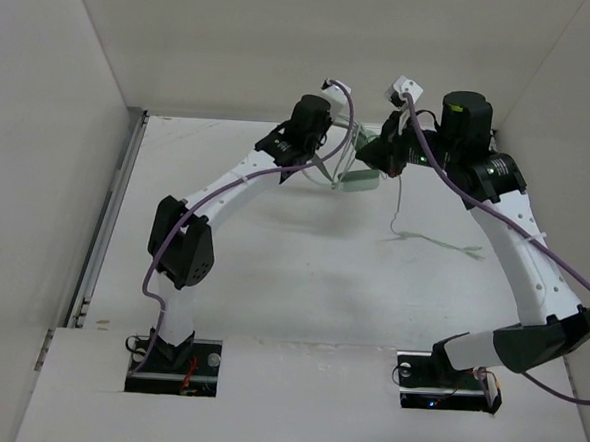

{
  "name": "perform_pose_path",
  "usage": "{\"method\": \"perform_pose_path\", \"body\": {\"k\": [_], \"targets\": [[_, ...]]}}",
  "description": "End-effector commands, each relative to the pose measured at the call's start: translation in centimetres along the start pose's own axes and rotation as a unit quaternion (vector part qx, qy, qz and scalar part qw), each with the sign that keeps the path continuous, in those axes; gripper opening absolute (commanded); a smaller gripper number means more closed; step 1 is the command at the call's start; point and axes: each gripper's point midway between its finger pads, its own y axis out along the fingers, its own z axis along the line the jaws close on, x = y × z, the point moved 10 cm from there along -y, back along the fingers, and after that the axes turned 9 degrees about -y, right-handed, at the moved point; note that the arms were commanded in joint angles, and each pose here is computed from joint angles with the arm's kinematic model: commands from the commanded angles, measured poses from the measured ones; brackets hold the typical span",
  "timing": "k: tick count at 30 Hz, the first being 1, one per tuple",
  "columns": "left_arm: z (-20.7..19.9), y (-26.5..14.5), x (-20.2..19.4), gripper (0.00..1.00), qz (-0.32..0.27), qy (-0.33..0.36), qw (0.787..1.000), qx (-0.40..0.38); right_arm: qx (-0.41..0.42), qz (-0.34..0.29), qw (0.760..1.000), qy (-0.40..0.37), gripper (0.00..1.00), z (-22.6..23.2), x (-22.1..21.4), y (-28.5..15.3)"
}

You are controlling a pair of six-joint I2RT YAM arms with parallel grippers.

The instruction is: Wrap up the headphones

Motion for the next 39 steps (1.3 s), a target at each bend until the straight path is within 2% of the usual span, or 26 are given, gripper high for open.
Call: {"method": "perform_pose_path", "body": {"k": [1,5,10,16,19,24,27,30,33,36,39], "targets": [[0.8,-5.9,5.6,0.02,-0.084,-0.053,0.994,-0.045,-0.155,0.028,0.979,-0.128,0.01,-2.9,1.8,-1.9],[-0.9,-7.7,5.0,0.02,-0.071,-0.047,0.992,-0.096,-0.266,0.049,0.942,-0.197,0.01,-6.2,2.1,-3.0],[-1.5,-10.2,5.6,0.02,-0.069,-0.059,0.984,-0.151,-0.361,0.067,0.894,-0.257,0.01,-10.1,1.9,-5.0],[-2.1,-12.9,6.1,0.02,-0.071,-0.061,0.971,-0.219,-0.419,0.108,0.839,-0.331,0.02,-14.0,-0.2,-5.8],[-2.3,-13.9,6.3,0.02,-0.067,-0.071,0.962,-0.255,-0.438,0.104,0.826,-0.339,0.03,-15.3,-0.9,-5.7],[-1.9,-15.2,7.8,0.02,-0.082,-0.1,0.949,-0.287,-0.424,0.116,0.841,-0.316,0.05,-16.2,-3.3,-4.4],[-1.8,-16.4,9.2,0.02,-0.097,-0.114,0.935,-0.322,-0.406,0.093,0.87,-0.263,0.1,-16.4,-4.3,-3.7],[-1.5,-17.1,10.6,0.02,-0.112,-0.137,0.925,-0.337,-0.349,0.051,0.919,-0.178,0.15,-15.8,-5.1,-3.0],[-0.8,-17.8,12.6,0.02,-0.127,-0.173,0.912,-0.348,-0.285,0.012,0.954,-0.092,0.17,-15.1,-5.8,-2.2],[-0.5,-18.9,14.8,0.02,-0.146,-0.2,0.893,-0.375,-0.214,-0.022,0.976,-0.016,0.17,-13.9,-6.5,-1.2],[-0.6,-20.0,17.1,0.02,-0.162,-0.226,0.87,-0.406,-0.147,-0.06,0.986,0.052,0.19,-12.4,-7.0,-0.1]]}}
